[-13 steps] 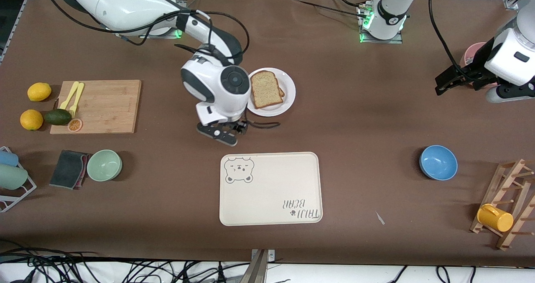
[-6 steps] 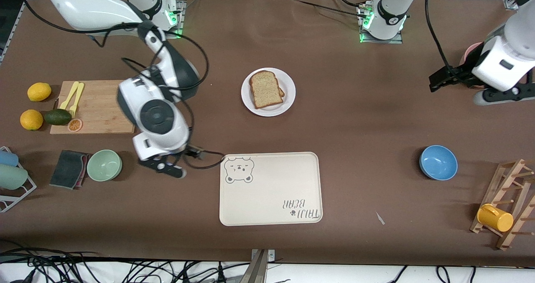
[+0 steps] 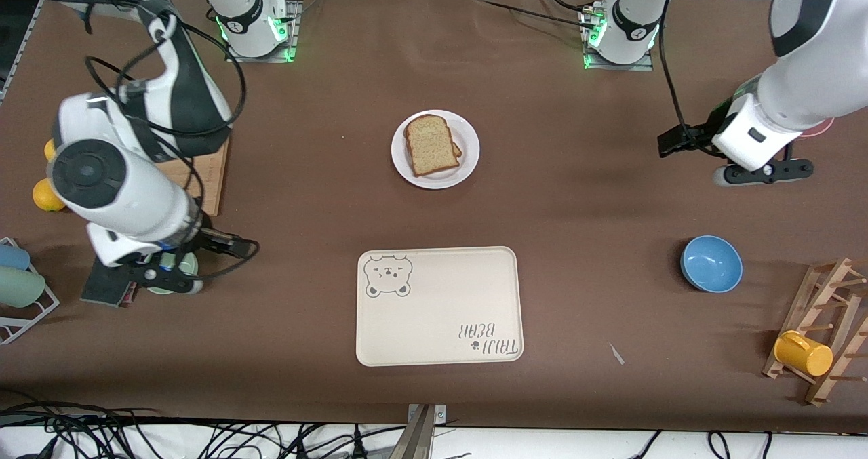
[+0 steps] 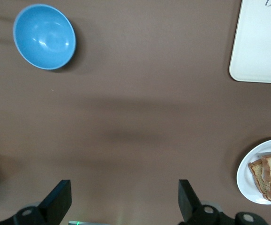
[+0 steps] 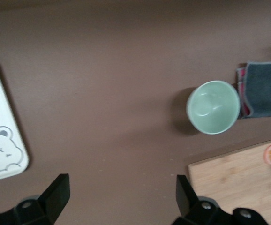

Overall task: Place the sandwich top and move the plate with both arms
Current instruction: 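Withdraw the right gripper while the left gripper reaches toward the plate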

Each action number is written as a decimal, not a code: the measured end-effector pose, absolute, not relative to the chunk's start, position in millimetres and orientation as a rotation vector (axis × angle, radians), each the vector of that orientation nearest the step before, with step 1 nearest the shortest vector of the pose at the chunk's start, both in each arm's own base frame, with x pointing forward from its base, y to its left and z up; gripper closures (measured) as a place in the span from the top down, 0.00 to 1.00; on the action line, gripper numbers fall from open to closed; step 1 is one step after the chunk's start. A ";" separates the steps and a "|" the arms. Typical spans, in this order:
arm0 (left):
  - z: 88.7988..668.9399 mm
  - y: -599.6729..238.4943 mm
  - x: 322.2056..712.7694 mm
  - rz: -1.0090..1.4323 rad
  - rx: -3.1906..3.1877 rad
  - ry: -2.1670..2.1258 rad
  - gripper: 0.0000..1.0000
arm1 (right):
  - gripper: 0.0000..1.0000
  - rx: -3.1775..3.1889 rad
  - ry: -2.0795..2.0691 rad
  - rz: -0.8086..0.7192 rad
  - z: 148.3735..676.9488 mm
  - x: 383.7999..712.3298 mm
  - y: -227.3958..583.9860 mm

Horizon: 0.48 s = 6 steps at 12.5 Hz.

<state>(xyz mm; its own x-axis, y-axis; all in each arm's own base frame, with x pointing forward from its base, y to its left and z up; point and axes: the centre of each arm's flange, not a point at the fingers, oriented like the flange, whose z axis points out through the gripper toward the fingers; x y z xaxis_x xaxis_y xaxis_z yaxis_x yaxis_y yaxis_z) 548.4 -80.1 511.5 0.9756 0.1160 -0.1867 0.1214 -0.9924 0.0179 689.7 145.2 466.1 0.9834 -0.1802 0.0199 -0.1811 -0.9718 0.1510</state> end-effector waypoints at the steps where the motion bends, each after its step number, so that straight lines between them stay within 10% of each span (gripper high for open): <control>1: 494.7 -82.7 542.4 -0.288 3.093 0.183 1.00 | 1.00 2.969 -0.238 -0.008 472.6 687.2 129.5; 6: 417.8 -120.7 516.8 -0.252 3.022 0.156 1.00 | 1.00 3.015 -0.096 -0.065 507.6 670.7 73.8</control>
